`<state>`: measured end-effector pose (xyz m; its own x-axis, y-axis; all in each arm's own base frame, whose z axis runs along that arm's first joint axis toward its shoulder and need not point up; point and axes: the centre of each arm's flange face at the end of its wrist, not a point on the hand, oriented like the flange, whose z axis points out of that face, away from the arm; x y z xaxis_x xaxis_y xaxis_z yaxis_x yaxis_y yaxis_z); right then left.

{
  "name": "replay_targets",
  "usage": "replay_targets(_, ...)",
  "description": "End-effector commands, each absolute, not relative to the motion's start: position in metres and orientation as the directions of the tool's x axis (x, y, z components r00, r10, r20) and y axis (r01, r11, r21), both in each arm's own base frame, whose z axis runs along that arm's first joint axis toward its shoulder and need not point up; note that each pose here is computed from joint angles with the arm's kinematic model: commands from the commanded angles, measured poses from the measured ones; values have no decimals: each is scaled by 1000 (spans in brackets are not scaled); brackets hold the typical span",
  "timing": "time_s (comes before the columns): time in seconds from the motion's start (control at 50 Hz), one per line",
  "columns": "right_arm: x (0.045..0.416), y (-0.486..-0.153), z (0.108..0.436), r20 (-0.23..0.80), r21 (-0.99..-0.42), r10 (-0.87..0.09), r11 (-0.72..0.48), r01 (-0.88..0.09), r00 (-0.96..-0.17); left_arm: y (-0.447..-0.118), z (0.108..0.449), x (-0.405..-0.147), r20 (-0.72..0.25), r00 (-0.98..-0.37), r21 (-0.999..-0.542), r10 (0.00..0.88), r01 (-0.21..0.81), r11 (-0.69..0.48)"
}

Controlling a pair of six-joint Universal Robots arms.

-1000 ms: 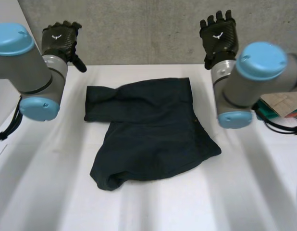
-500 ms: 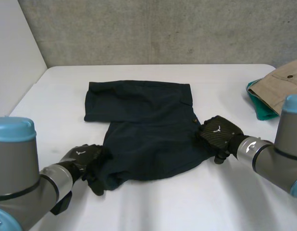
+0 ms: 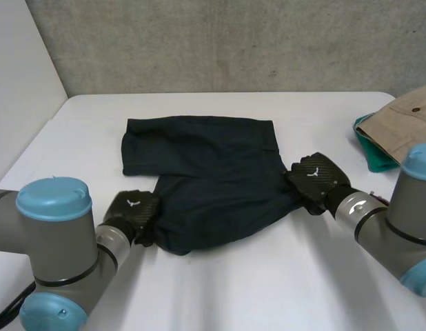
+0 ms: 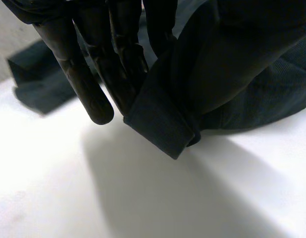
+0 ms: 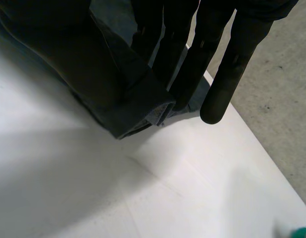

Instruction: Fold the laundry.

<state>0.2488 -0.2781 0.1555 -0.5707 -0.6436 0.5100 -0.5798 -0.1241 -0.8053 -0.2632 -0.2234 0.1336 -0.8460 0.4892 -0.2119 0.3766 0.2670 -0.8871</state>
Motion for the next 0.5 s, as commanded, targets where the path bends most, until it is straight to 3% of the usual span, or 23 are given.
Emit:
replay_targets(0.02,238,-259,193,552,-762,-635,-122,-636,-540,-205,195,-259,-272,-835,-910,478,385,155)
replay_targets(0.12,230,-236,233,608,-709,-623,-148,-689,-492,-176,256,-249,-307,-802,-925,512,378,36)
replay_targets(0.18,224,-220,255,613,-698,-621,-136,-703,-488,-161,272,-242,-360,-758,-905,544,425,-6)
replay_targets(0.24,220,-209,261,599,-689,-644,-111,-716,-477,-156,271,-236,-407,-714,-869,569,495,-1)
replay_targets(0.32,211,-198,255,572,-624,-713,-57,-780,-406,-146,259,-228,-486,-613,-772,622,635,23)
replay_targets(0.4,207,-207,240,571,-565,-742,-46,-824,-350,-150,243,-226,-518,-548,-706,657,708,34)
replay_targets(0.5,212,-226,216,530,-548,-768,13,-836,-359,-173,223,-240,-546,-509,-682,666,732,1)
